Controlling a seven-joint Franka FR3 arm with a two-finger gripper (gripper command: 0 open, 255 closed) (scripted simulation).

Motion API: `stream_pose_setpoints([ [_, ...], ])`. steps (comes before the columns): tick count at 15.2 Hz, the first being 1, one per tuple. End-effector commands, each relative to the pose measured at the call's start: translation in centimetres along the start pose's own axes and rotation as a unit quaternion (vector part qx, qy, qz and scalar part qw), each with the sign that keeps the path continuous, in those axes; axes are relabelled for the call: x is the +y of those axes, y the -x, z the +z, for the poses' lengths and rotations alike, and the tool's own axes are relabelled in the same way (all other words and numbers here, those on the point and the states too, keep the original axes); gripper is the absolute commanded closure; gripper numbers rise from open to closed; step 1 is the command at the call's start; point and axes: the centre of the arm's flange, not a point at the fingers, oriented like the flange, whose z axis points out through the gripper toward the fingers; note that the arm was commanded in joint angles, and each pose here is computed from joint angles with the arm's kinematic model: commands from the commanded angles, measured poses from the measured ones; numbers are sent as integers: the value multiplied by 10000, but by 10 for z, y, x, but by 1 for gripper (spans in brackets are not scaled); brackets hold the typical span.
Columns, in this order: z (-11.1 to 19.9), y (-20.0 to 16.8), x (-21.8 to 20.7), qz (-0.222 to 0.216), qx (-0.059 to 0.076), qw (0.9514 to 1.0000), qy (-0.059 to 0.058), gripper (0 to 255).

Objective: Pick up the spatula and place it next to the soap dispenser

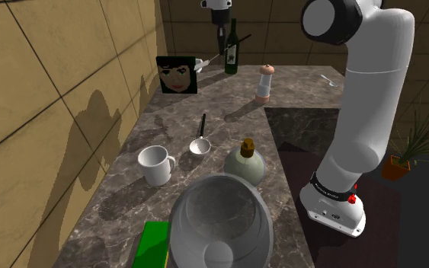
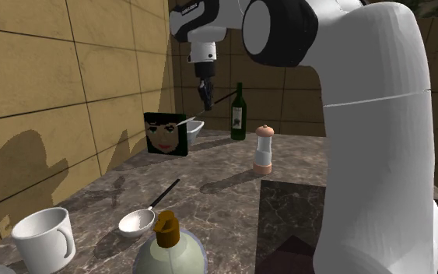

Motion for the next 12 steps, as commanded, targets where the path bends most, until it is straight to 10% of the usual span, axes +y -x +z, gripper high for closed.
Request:
stream_pose_setpoints([
  [1,0,1,-22,0,0,10000,0,255],
  [12,0,7,-167,0,0,10000,0,255],
])
